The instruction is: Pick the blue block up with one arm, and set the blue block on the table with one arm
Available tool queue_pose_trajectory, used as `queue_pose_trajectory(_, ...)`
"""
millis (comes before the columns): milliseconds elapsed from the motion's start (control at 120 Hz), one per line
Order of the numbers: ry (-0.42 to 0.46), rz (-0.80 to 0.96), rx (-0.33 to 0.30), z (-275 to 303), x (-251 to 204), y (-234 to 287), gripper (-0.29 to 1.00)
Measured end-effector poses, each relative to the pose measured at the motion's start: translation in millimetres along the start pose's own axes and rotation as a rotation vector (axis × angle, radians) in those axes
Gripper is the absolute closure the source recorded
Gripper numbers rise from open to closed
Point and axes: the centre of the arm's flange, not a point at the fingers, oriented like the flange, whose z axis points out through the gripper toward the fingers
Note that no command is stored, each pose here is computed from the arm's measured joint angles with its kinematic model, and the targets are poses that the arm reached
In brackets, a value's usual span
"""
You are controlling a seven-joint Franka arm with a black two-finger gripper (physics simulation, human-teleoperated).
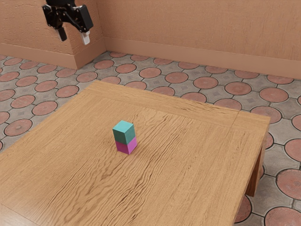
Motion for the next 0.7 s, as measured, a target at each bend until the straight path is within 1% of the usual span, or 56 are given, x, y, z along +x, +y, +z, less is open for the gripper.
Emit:
queue_pose_trajectory(150, 0.001, -0.013, 0.002, 8, 7, -7, 0.0)
queue_pose_trajectory(200, -0.049, -0.014, -0.004, 43, 9, -10, 0.0)
queue_pose_trajectory(258, -0.111, -0.016, -0.012, 95, 8, -13, 0.0)
queue_pose_trajectory(333, -0.155, -0.019, -0.015, 150, 8, -16, 0.0)
queue_pose_trajectory(392, -0.184, -0.018, -0.007, 196, 8, -16, 0.0)
queue_pose_trajectory(450, -0.182, -0.01, 0.0, 228, 8, -14, 0.0)
queue_pose_trajectory(533, -0.148, 0.014, 0.007, 251, 14, -4, 0.0)
queue_pose_trajectory(700, -0.121, 0.098, 0.027, 301, 42, 37, 0.0)
